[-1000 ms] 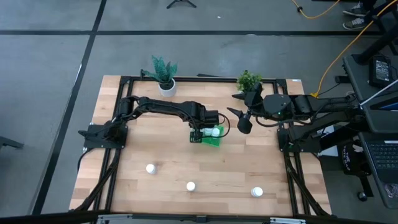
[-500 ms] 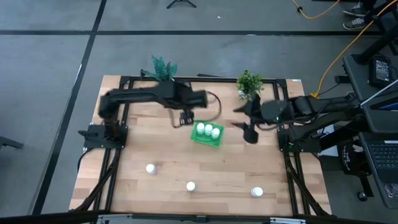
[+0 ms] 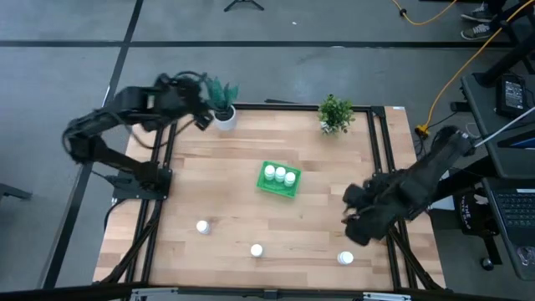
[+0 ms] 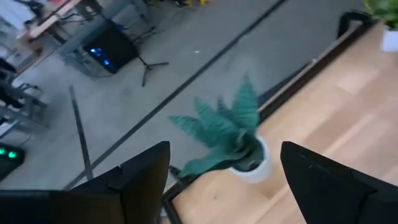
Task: Pick and place pill bottles into a basket
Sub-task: Put the bottom right medicine bottle into the green basket
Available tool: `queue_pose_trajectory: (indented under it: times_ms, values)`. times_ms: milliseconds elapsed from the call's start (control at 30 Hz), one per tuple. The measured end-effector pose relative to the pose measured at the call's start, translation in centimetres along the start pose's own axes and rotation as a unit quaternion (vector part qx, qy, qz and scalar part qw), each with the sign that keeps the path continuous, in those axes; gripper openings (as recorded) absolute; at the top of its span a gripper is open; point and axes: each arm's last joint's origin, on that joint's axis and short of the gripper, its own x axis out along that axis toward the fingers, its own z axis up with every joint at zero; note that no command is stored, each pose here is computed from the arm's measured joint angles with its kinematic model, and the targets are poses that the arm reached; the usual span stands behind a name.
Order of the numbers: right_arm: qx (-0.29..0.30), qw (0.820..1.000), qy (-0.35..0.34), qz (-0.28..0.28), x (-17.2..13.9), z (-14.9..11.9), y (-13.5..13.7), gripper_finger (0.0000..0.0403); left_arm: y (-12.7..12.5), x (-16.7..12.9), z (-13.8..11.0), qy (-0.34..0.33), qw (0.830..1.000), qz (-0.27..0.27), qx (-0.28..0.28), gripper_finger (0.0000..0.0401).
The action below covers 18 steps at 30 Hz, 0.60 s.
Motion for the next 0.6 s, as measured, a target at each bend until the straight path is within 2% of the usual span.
queue_pose_trajectory:
  times_ms: [67,133,267,400,600]
  values:
    - [0.034,0.997,0.049,-0.046,1.8,-0.9,0.9,0.0256,1.0,-0.3,-1.1,-0.012,1.0,0.013,-0.017,0.0299]
    - [0.061,0.993,0.078,-0.066,3.4,-1.4,2.0,0.0256,1.5,-0.2,-2.1,-0.023,0.999,0.025,-0.029,0.0299]
    - [0.128,0.986,0.095,-0.053,5.9,-1.8,4.2,0.026,1.8,0.3,-3.6,-0.035,0.998,0.019,-0.049,0.0299]
    - [0.202,0.974,0.095,-0.038,7.6,-2.1,5.8,0.0284,1.1,1.3,-4.7,-0.022,0.999,-0.018,-0.035,0.0299]
    - [0.276,0.944,0.155,-0.094,10.3,-3.6,6.6,0.0337,-0.5,2.7,-5.6,0.012,0.997,-0.069,0.021,0.0299]
